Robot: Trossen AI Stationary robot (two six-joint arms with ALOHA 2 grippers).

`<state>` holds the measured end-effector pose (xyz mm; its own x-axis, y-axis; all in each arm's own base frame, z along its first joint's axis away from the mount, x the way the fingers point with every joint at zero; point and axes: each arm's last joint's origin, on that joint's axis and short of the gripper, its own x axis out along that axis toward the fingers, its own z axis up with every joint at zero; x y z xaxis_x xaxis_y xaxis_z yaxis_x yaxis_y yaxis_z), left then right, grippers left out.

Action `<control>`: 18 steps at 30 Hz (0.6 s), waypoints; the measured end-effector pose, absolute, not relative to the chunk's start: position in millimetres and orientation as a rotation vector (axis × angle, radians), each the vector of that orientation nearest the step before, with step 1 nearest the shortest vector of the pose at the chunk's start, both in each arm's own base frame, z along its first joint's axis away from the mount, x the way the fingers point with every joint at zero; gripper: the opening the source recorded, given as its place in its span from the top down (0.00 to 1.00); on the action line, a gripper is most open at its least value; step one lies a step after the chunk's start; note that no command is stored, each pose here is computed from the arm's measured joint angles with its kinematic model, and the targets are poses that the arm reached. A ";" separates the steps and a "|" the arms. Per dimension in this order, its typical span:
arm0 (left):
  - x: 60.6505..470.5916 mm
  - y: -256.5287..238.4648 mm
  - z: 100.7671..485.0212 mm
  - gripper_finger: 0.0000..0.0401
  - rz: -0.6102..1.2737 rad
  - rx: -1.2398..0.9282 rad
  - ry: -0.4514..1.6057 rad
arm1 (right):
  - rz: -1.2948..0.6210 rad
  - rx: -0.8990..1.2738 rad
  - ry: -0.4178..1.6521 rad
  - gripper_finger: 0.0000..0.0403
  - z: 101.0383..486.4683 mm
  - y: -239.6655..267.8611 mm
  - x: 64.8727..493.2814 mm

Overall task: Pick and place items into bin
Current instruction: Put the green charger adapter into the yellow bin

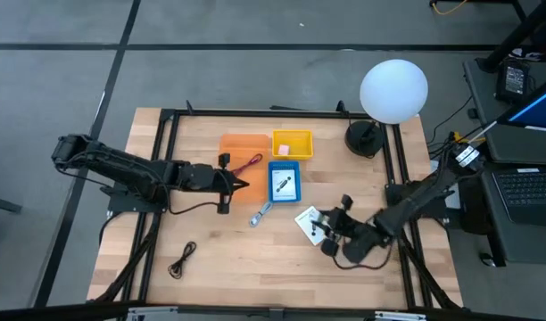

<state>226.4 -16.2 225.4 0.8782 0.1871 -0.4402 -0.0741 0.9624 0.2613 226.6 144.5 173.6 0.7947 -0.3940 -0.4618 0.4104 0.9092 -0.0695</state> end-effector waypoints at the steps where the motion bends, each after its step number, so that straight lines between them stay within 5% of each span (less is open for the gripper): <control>1: 226.5 -15.1 225.4 0.99 0.141 0.248 0.482 | -0.439 0.029 0.467 0.71 173.8 138.9 231.9; 18: 223.6 3.2 219.7 0.99 0.209 0.294 0.568 | -0.574 -0.080 0.383 0.71 189.2 4.0 288.4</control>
<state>223.6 3.2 219.7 0.8238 0.2737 -0.4965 -0.1130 0.9375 0.3293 288.4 4.0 189.2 0.7712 -0.5435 -0.3313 0.5141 0.8388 -0.1793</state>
